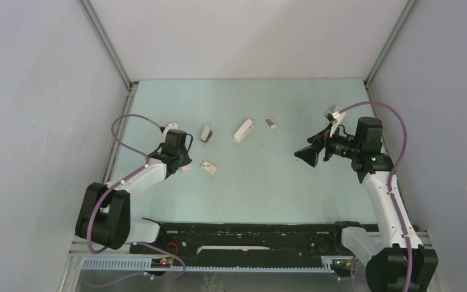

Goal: Unload the staples from the stapler
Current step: Pick up the stapler from the center of the board, then place the stapler at the center of the board.

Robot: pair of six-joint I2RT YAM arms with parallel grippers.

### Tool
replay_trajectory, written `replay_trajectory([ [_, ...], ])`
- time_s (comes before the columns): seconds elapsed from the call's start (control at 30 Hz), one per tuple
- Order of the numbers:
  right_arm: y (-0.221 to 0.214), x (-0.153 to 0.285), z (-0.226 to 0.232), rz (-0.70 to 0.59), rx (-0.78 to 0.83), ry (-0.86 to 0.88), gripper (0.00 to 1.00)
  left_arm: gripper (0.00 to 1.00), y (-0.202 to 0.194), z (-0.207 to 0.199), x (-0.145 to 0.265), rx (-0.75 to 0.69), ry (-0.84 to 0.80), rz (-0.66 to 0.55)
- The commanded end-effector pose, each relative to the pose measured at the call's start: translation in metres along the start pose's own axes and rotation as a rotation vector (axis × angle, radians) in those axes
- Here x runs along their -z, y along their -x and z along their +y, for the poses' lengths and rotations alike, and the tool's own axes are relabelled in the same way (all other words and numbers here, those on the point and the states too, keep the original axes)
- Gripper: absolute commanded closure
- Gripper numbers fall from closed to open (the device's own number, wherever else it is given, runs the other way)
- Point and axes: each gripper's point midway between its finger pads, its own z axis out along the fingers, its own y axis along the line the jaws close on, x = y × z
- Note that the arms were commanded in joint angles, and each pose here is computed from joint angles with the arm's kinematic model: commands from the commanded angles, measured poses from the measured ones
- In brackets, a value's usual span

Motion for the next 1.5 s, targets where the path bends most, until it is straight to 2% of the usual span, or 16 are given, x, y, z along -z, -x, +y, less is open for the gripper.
replay_trajectory([
  [0.0, 0.019, 0.006, 0.006, -0.039, 0.039, 0.007, 0.0, 0.86, -0.002, 0.002, 0.0, -0.02, 0.009, -0.012],
  [0.1, 0.019, 0.007, 0.007, -0.041, 0.037, 0.01, 0.0, 0.95, 0.001, -0.003, 0.008, -0.029, -0.017, -0.036],
  [0.2, 0.02, 0.007, 0.007, -0.043, 0.04, 0.012, 0.0, 1.0, 0.007, -0.015, 0.026, -0.044, -0.077, -0.086],
  [0.33, 0.019, 0.007, 0.009, -0.041, 0.037, 0.02, 0.0, 1.0, 0.011, -0.031, 0.056, -0.077, -0.176, -0.166],
  [0.7, 0.018, 0.006, 0.01, -0.036, 0.039, 0.032, 0.0, 1.0, -0.001, -0.083, 0.121, -0.163, -0.454, -0.278],
  [1.0, 0.017, 0.006, 0.011, -0.035, 0.041, 0.035, 0.0, 1.0, -0.012, -0.127, 0.144, -0.237, -0.591, -0.297],
  [1.23, 0.016, 0.005, 0.011, -0.028, 0.043, 0.039, 0.0, 1.0, -0.034, -0.188, 0.163, -0.382, -0.755, -0.286],
  [1.47, 0.015, 0.005, 0.011, -0.028, 0.05, 0.04, 0.0, 1.0, -0.058, -0.245, 0.165, -0.588, -0.854, -0.3],
])
